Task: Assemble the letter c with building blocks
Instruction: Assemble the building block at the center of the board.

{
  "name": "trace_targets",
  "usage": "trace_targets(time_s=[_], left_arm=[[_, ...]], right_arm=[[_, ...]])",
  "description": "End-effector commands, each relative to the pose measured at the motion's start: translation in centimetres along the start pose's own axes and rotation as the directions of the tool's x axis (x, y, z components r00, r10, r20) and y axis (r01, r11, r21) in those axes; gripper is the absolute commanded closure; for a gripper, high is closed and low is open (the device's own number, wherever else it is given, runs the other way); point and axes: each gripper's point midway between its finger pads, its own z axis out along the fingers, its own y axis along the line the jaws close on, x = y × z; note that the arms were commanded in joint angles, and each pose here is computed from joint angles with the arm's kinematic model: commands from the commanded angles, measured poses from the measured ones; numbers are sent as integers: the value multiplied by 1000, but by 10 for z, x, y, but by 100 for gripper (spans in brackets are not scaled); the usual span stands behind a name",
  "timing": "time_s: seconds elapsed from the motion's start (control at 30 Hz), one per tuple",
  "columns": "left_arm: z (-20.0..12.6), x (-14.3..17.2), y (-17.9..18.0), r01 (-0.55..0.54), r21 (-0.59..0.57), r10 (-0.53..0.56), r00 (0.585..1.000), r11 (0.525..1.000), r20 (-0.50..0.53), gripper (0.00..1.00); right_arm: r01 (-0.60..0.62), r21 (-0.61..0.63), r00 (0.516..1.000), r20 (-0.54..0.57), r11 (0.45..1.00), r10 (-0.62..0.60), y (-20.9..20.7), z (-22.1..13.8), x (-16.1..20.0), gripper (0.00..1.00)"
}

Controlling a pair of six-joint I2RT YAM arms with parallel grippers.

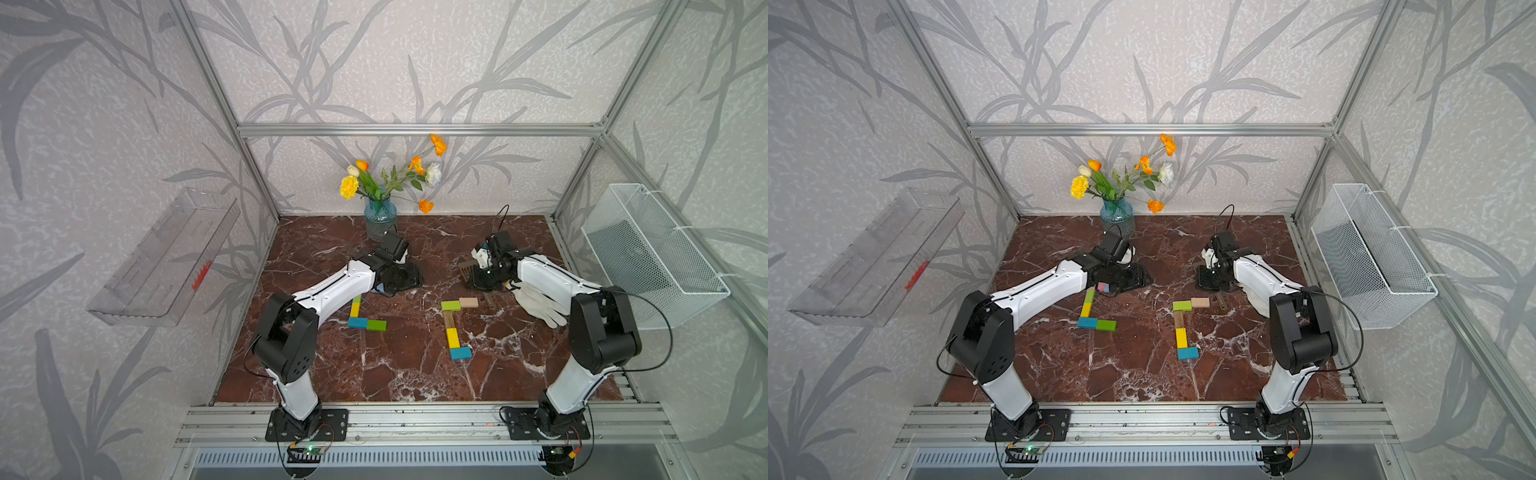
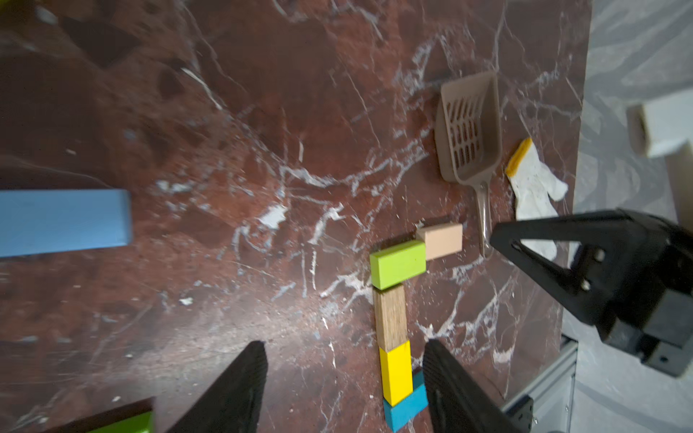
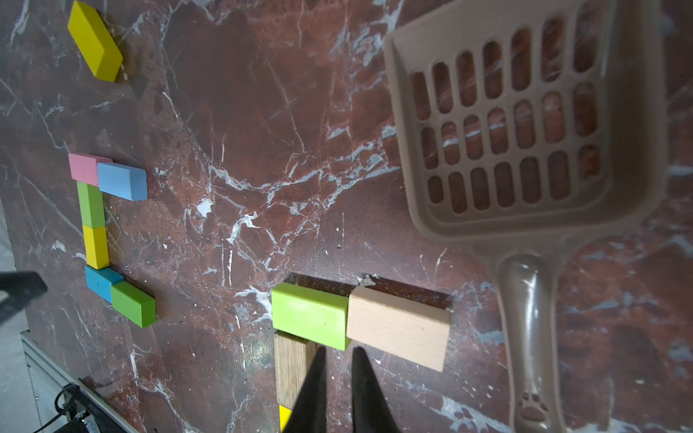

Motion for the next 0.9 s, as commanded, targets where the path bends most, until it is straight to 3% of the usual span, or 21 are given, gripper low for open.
trace_targets(time_s=[0.0, 0.23, 0.43, 0.67, 0.87], left_arm=[[-19, -29, 29, 72, -125, -61, 994, 989, 91, 33], [-29, -64, 79, 151, -328, -103, 982, 933, 160, 27], [-17, -88, 98, 174, -410, -119, 981, 895, 156, 24], [7, -110, 118, 237, -455, -165, 967, 859, 192, 23], [27, -131, 128, 263, -447, -177, 958, 855, 225, 31]], right_arm=[[10, -20, 999, 41, 1000, -9, 2, -18, -4, 77], [-12, -29, 999, 37, 1000, 13, -8, -22, 2, 45], [-12, -50, 999, 41, 999, 14, -7, -22, 3, 29], [-20, -61, 999, 39, 998, 22, -10, -25, 10, 21], [-32, -82, 999, 40, 996, 36, -15, -26, 18, 22]])
